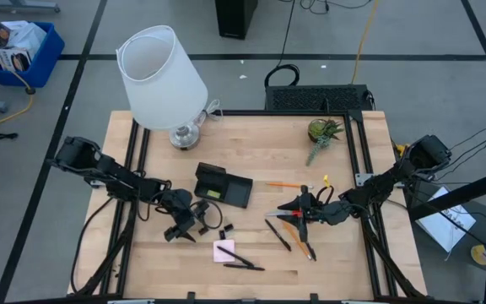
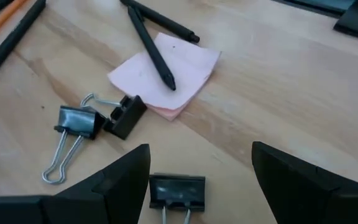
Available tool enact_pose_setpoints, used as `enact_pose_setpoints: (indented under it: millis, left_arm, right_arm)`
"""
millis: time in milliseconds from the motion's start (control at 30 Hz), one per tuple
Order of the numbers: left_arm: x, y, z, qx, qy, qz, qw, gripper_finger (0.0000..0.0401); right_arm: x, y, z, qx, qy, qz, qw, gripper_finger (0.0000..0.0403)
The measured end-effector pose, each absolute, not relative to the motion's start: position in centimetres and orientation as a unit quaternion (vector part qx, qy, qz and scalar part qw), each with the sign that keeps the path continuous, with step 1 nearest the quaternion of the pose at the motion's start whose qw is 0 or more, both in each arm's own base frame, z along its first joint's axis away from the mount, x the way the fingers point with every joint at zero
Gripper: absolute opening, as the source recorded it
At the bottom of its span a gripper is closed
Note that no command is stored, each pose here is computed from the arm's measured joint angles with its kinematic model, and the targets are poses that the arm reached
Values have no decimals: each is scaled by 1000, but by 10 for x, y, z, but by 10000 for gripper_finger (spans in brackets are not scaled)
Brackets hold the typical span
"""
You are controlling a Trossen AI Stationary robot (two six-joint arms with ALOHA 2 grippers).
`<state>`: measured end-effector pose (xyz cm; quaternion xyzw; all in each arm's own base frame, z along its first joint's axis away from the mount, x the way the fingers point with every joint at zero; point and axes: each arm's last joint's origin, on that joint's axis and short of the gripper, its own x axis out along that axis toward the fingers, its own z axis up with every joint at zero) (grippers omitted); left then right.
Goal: Pick and place office supplies into organizer
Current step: Put the left black binder clip into the black desk organizer
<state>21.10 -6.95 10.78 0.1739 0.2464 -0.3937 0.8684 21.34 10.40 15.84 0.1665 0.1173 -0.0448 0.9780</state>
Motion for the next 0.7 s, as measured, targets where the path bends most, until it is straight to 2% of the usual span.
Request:
enact_pose_setpoints:
  millis: [333, 700]
  left_arm:
    - [212, -66, 103, 187, 253, -393, 864, 282]
    - [232, -64, 89, 149, 285, -407, 855, 282]
  right_arm:
    - [213, 104, 158, 167, 117, -45, 978, 139]
    - [213, 104, 158, 167, 117, -45, 978, 139]
